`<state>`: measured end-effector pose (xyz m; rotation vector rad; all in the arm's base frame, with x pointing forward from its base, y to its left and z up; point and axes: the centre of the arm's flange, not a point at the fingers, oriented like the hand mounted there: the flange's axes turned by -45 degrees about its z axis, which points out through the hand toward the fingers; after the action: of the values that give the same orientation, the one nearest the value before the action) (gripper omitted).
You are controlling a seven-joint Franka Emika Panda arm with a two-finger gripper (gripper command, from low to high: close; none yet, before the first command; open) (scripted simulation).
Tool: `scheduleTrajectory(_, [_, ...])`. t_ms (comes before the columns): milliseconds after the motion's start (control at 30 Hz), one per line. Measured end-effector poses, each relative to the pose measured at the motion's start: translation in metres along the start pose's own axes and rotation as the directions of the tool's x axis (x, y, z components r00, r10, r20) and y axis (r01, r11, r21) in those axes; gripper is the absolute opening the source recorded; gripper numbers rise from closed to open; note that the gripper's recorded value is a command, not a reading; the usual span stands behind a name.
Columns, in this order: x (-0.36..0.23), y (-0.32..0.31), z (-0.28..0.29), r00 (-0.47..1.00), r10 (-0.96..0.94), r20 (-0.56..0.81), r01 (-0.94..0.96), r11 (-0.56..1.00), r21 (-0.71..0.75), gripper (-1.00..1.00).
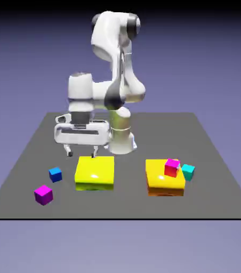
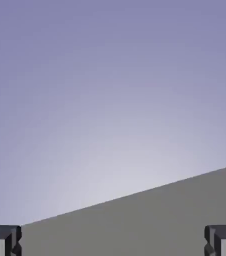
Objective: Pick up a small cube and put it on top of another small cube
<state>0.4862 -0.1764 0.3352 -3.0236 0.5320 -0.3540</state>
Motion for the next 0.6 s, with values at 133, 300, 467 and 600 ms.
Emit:
scheduleTrajectory(133, [0.013, 0.043, 0.038, 0.989, 0.084, 0.123, -0.082, 0.996, -0.025, 0.0])
scheduleTrajectory(300, [0.019, 0.103, 0.082, 0.946, 0.192, 0.26, -0.179, 0.981, -0.072, 0.0])
scheduleTrajectory(467, [0.016, 0.162, 0.122, 0.88, 0.288, 0.376, -0.258, 0.957, -0.131, 0.0])
scheduleTrajectory(600, [0.007, 0.179, 0.153, 0.859, 0.312, 0.406, -0.275, 0.95, -0.148, 0.0])
